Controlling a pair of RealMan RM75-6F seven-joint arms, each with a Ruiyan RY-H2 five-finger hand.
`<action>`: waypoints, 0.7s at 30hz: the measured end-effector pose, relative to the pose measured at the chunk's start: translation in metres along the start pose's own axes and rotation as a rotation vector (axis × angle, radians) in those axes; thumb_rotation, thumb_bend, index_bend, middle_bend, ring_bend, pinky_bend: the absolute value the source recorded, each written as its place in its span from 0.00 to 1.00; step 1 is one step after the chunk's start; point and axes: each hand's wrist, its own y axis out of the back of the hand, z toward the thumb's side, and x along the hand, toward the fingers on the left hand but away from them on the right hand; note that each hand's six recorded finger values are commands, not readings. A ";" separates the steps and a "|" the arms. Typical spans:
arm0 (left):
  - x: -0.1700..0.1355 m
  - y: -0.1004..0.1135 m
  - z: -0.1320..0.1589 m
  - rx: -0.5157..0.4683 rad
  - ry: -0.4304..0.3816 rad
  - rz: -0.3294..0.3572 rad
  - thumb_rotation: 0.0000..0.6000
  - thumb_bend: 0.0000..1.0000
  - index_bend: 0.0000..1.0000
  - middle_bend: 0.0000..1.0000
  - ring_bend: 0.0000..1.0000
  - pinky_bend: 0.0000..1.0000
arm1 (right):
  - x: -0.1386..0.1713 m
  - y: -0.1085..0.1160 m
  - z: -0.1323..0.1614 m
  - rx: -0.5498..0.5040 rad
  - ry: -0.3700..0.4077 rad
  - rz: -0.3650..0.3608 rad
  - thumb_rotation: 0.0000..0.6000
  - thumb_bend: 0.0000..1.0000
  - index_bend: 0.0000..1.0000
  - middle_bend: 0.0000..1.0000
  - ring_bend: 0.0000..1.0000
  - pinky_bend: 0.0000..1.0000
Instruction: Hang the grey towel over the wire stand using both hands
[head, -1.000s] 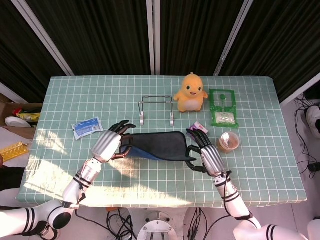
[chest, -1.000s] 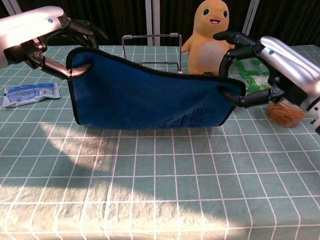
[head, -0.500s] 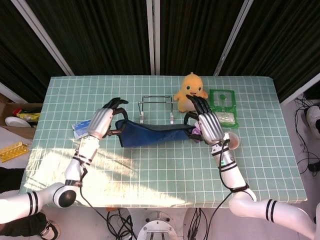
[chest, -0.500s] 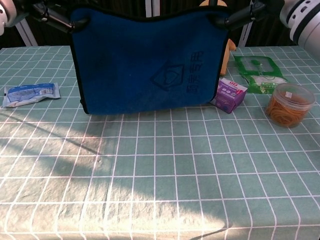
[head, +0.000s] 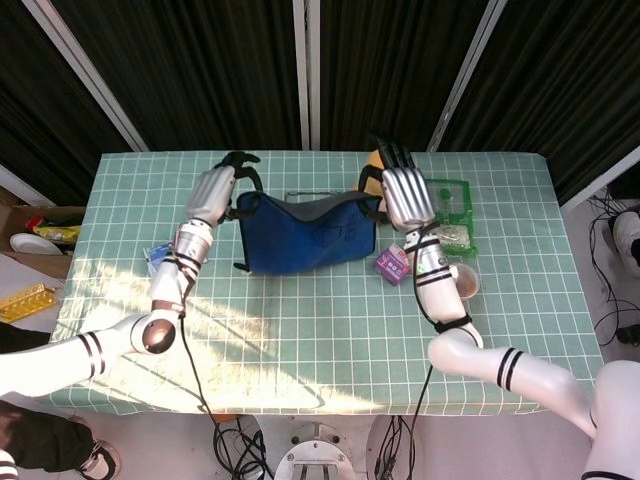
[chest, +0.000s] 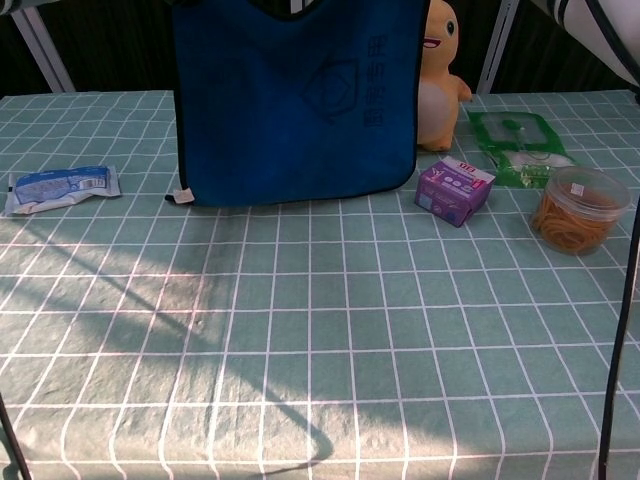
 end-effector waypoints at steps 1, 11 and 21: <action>0.003 0.001 -0.001 0.000 0.008 0.003 1.00 0.48 0.81 0.20 0.10 0.21 | -0.006 -0.001 -0.002 0.006 -0.015 0.004 1.00 0.59 1.00 0.05 0.00 0.00; 0.033 0.018 -0.012 -0.027 0.098 0.049 1.00 0.49 0.84 0.21 0.10 0.21 | -0.056 -0.002 -0.010 -0.018 -0.113 0.027 1.00 0.58 1.00 0.05 0.00 0.00; 0.048 0.022 -0.021 -0.056 0.192 0.042 1.00 0.48 0.40 0.17 0.11 0.20 | -0.098 0.001 -0.014 0.035 -0.184 0.021 1.00 0.47 0.72 0.02 0.00 0.00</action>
